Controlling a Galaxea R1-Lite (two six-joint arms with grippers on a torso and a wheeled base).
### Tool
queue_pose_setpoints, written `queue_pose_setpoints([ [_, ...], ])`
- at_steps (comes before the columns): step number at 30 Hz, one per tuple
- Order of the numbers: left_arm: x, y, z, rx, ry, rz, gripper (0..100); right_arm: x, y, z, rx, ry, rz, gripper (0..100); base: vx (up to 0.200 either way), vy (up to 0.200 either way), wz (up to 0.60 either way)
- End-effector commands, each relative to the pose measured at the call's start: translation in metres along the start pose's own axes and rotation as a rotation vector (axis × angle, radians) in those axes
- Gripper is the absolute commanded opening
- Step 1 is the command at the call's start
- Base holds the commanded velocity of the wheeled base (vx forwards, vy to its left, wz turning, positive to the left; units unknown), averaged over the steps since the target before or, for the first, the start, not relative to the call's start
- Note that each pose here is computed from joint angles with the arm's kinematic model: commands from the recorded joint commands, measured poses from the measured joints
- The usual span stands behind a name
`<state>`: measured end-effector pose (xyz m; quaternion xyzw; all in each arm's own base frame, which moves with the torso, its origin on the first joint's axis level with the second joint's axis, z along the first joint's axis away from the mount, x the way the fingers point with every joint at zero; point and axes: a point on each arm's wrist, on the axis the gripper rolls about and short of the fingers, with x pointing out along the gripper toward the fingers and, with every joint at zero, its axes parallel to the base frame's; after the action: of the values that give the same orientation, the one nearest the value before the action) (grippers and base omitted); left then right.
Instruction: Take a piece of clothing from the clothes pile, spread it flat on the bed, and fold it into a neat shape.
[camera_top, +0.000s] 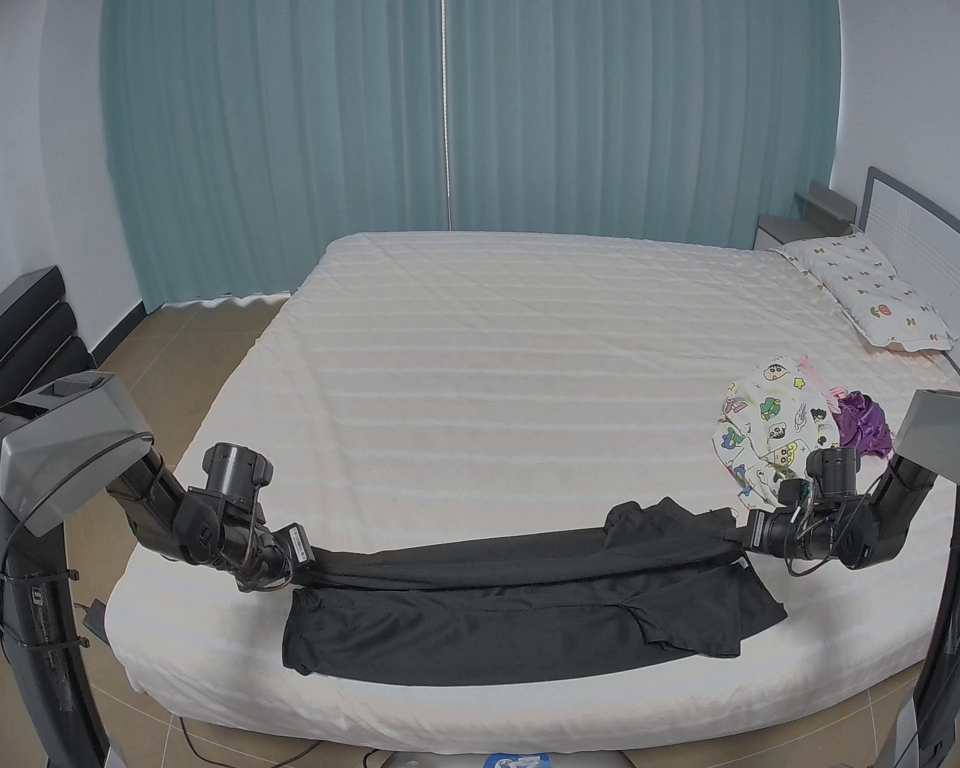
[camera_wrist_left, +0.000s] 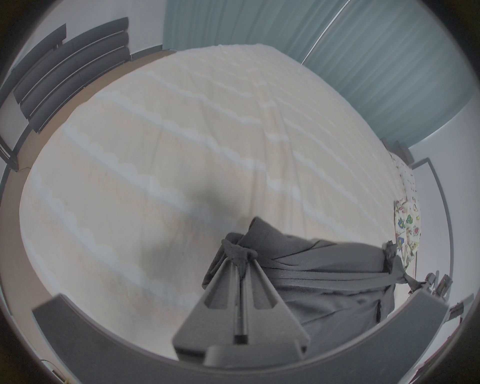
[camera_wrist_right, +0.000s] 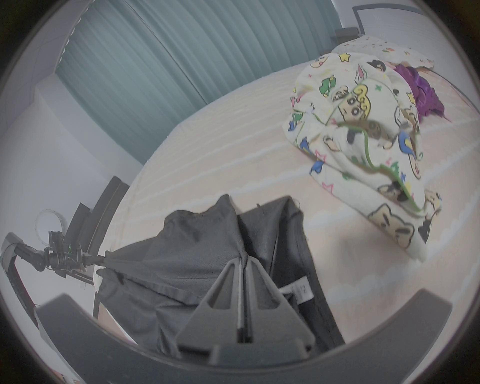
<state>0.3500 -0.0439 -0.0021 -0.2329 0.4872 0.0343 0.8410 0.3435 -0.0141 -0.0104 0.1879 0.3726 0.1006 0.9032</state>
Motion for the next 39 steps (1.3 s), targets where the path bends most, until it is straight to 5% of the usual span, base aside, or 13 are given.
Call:
queue_pose_setpoints([
  [1,0.004,0.004,-0.017,0.014,0.034,0.011,0,0.008,-0.006,-0.018,0.004,0.065,-0.009,0,0.0,0.0,0.0],
  [5,0.008,0.007,-0.022,0.019,0.043,0.017,0,0.01,-0.008,-0.023,0.005,0.085,-0.011,0,0.0,0.0,0.0],
  [6,0.009,0.007,-0.024,0.019,0.051,0.019,0,0.01,-0.008,-0.024,0.006,0.087,-0.011,100,0.0,0.0,0.0],
  [16,0.008,0.007,-0.028,0.022,0.057,0.022,0,-0.009,0.005,0.004,0.041,-0.013,0.078,100,0.0,0.0,0.0],
  [17,0.008,0.007,-0.028,0.022,0.057,0.022,100,-0.011,0.008,0.006,0.059,-0.02,0.093,100,0.0,0.0,0.0],
  [23,0.005,0.008,-0.029,-0.002,0.063,0.012,100,-0.005,0.027,0.019,0.106,-0.041,0.164,100,0.0,0.0,0.0],
  [39,-0.013,0.028,-0.013,-0.163,0.023,-0.026,100,0.044,0.012,0.004,0.12,0.027,0.138,100,0.0,0.0,0.0],
])
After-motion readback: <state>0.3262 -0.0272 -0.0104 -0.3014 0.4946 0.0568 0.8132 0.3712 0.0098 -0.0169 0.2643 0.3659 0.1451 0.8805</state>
